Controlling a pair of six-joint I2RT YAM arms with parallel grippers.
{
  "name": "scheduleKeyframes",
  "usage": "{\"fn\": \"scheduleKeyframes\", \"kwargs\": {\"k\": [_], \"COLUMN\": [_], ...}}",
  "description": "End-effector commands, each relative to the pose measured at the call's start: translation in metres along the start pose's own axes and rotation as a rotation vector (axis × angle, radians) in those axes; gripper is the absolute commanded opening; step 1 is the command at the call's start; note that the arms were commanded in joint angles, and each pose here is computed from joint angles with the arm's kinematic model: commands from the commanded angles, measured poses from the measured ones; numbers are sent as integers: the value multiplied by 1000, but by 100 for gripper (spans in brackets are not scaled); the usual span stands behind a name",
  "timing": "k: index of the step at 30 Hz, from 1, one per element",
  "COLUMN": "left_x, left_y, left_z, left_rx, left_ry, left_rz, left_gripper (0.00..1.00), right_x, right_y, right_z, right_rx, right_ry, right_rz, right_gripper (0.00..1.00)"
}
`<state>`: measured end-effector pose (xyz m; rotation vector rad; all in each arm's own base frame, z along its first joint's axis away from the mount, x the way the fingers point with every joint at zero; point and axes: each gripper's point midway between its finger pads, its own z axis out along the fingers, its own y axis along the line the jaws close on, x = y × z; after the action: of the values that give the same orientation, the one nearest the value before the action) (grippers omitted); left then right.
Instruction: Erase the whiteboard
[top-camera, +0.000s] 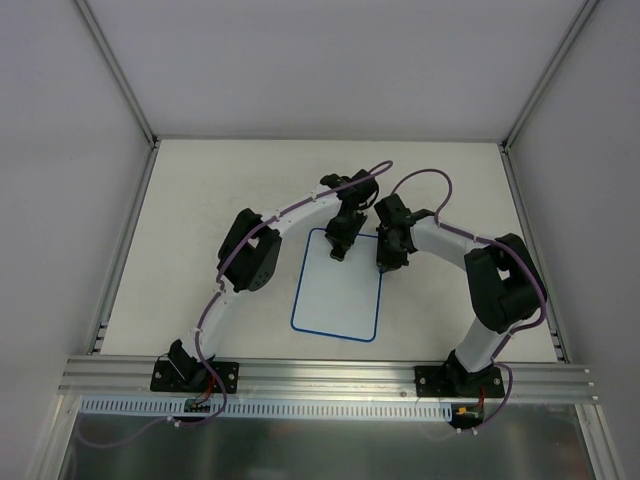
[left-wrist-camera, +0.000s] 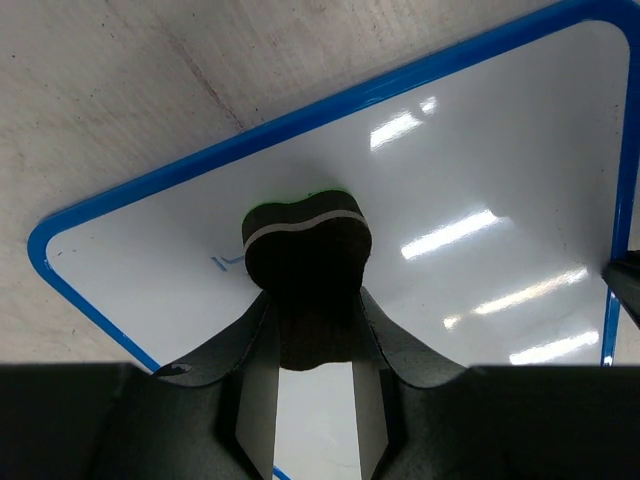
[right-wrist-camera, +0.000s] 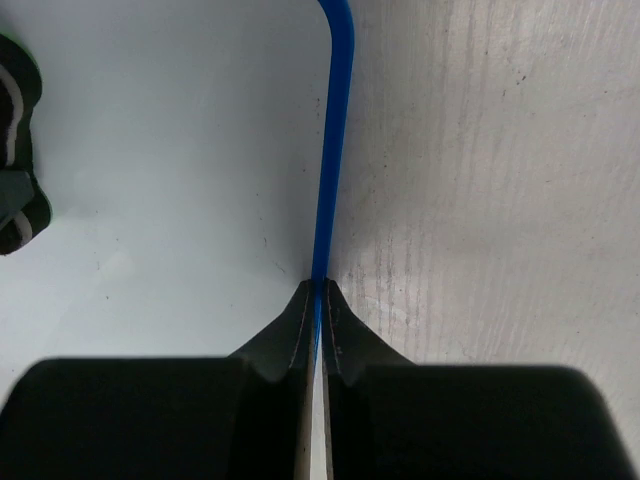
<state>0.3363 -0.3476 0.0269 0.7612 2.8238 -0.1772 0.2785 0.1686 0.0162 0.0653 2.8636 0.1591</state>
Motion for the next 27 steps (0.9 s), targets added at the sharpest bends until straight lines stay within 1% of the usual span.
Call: {"fn": "scheduleKeyframes", "kwargs": {"k": [1, 4, 9, 14, 19, 27], "left_x": [-1, -4, -4, 17, 39, 57], "left_y": [-20, -9, 23, 56, 83, 125], "left_z": [17, 19, 23, 28, 27, 15], "left_rx": [41, -18, -104, -186, -230, -265], "left_ry": [4, -10, -7, 47, 98, 125], "left_rz": [47, 38, -58, -106, -171, -297], "left_gripper": [0, 0, 0, 0, 0, 0], "right_x": [24, 24, 27, 29, 29, 29], "right_y": [-14, -14, -16, -17, -17, -16], "right_z": [13, 13, 15, 16, 16, 17], "right_rx": [72, 74, 80, 84, 85, 81], "right_ry": [90, 90, 97, 102, 105, 109], "right_rz": [-33, -37, -37, -38, -38, -38], "right_gripper": [0, 0, 0, 0, 0, 0]}}
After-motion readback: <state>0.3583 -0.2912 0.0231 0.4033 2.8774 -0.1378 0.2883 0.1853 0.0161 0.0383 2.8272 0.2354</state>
